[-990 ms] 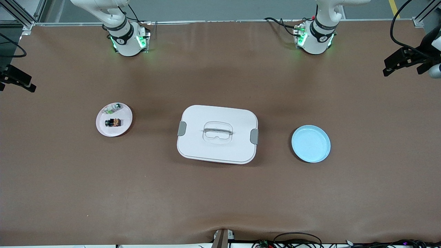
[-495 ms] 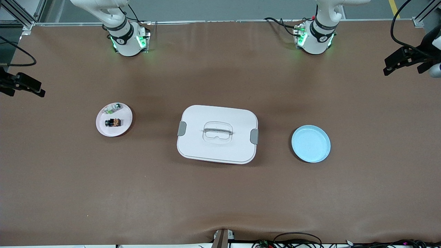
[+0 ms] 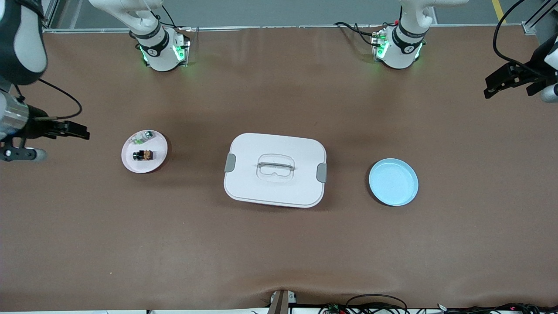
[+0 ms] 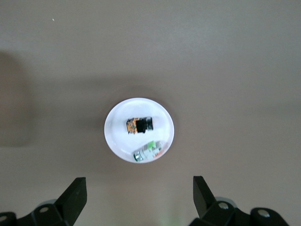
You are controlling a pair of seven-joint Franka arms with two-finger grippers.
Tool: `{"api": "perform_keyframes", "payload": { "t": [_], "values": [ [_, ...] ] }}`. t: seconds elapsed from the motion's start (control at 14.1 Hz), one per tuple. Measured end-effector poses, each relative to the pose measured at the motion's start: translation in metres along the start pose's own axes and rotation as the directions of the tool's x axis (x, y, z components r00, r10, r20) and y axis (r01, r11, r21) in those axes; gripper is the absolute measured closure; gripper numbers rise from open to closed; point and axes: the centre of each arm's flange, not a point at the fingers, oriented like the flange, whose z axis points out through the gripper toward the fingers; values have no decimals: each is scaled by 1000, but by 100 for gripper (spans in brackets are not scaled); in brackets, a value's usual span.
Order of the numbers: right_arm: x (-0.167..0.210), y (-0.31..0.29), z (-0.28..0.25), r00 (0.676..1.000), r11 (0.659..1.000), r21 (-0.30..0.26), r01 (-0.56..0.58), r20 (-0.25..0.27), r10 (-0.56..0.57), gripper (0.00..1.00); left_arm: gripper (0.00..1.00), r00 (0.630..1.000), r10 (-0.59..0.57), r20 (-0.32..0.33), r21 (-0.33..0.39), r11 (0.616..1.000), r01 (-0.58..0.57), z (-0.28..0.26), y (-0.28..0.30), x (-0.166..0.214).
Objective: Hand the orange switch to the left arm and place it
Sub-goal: 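Move the right gripper down over the orange switch on the white plate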
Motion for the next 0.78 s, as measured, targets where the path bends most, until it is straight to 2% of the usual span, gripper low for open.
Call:
{"api": "perform_keyframes", "payload": {
  "t": [0.49, 0.64, 0.78],
  "values": [
    [-3, -9, 115, 999, 1000, -5, 15, -41, -16, 0, 0, 1000, 1, -13, 0, 1000, -1, 8, 2, 12],
    [-12, -18, 144, 999, 999, -7, 35, -25, -35, 0, 0, 1000, 1, -15, 0, 1000, -1, 8, 2, 11],
    [-20, -31, 176, 998, 998, -11, 59, 24, -59, 0, 0, 1000, 2, -18, -1, 1000, -2, 6, 2, 11]
  ]
}}
